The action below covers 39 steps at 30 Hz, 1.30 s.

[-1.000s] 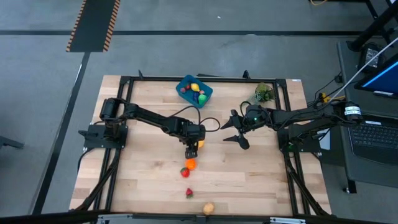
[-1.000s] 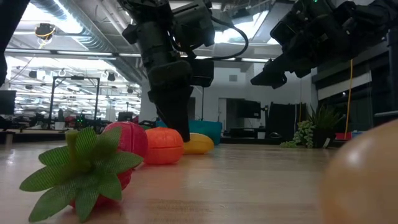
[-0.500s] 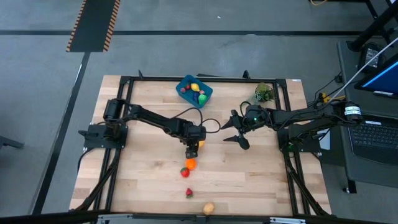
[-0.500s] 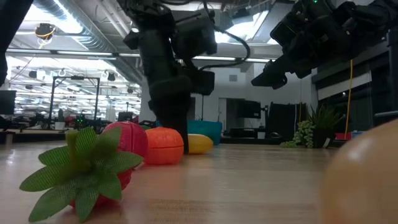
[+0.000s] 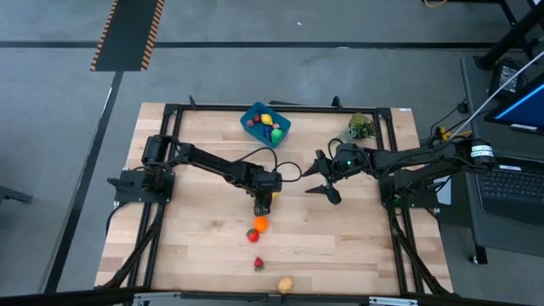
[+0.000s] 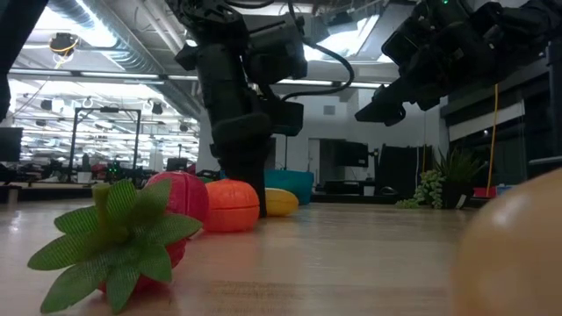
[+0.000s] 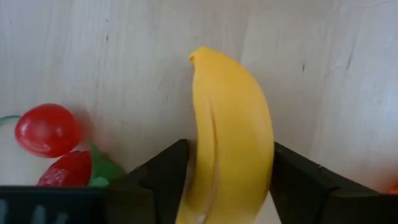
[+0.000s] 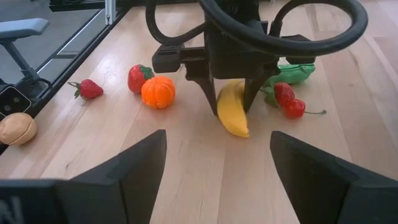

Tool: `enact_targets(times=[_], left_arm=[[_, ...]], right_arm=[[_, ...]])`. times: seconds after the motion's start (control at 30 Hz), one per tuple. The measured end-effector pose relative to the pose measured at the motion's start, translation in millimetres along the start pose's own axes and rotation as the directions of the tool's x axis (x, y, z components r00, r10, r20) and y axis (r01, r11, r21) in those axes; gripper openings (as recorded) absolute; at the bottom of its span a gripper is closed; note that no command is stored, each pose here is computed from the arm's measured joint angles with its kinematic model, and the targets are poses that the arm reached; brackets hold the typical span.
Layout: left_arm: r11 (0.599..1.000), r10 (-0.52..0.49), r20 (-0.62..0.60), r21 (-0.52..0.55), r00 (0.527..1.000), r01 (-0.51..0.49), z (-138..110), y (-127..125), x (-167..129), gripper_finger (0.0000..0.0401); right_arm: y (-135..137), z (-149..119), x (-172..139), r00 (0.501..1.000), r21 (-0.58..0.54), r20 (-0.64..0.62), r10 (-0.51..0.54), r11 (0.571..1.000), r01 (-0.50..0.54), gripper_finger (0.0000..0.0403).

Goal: Pick and placing Produce into tupperware
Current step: Put the yellow banana into the blue bin

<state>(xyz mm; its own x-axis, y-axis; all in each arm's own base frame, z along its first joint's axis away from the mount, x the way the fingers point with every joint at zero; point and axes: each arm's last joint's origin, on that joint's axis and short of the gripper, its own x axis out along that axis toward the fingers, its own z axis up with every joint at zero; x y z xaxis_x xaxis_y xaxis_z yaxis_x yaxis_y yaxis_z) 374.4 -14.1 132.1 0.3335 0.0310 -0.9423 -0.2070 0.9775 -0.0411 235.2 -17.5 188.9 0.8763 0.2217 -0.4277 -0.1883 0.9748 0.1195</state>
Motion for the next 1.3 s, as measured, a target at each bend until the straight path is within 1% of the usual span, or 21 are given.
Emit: enact_targets(times=[0.13,0.2,0.33,0.43,0.57,0.63,0.73,0.8,0.97,1.13,1.23,1.3], left_arm=[[1.000,0.002,-0.003,0.017,1.000,-0.002,0,1,0,0.0145],[1.000,0.002,-0.006,0.017,1.000,-0.002,0,1,0,0.0132],[1.000,0.000,-0.007,0.022,1.000,0.001,0,2,0,0.0132],[0.999,-0.005,-0.007,0.046,1.000,0.005,0,2,-3,0.0133],[0.996,-0.001,-0.058,0.094,0.998,0.006,2,1,-13,0.0138],[0.994,-0.008,-0.032,0.111,0.999,0.011,9,-1,-22,0.0133],[0.991,-0.006,-0.028,0.130,1.000,0.009,16,-1,-38,0.0132],[0.989,0.004,-0.041,0.148,0.999,0.003,16,0,-44,0.0132],[0.989,0.008,0.031,0.151,0.999,-0.012,22,4,-68,0.0132],[0.977,0.100,0.065,0.184,0.993,-0.110,19,8,-89,0.0132],[0.970,0.158,0.093,0.171,0.983,-0.172,16,12,-108,0.0132],[0.970,0.167,0.121,0.161,0.979,-0.185,12,14,-117,0.0132]], right_arm=[[0,0,0,1.000,0.000,0.000,0.000,1.000,0.000,0.0288],[0,0,0,1.000,0.000,0.000,0.000,1.000,0.000,0.0288],[0,0,0,1.000,0.000,0.000,0.000,1.000,0.000,0.0288],[0,0,0,1.000,0.000,0.000,0.000,1.000,0.000,0.0288],[0,0,0,1.000,0.001,-0.002,0.000,1.000,0.000,0.0288],[0,-1,0,1.000,0.003,-0.008,0.000,1.000,0.000,0.0288],[0,-1,0,1.000,0.005,-0.013,0.000,1.000,0.000,0.0288],[0,-3,1,1.000,0.007,-0.021,0.001,1.000,-0.001,0.0288],[-1,-6,4,0.999,0.015,-0.042,0.001,1.000,-0.001,0.0288],[-2,-8,7,0.999,0.014,-0.050,0.002,1.000,-0.001,0.0288],[-2,-8,8,0.999,0.014,-0.047,0.002,1.000,-0.001,0.0288],[-3,-7,8,0.999,0.011,-0.040,0.001,1.000,-0.001,0.0288]])
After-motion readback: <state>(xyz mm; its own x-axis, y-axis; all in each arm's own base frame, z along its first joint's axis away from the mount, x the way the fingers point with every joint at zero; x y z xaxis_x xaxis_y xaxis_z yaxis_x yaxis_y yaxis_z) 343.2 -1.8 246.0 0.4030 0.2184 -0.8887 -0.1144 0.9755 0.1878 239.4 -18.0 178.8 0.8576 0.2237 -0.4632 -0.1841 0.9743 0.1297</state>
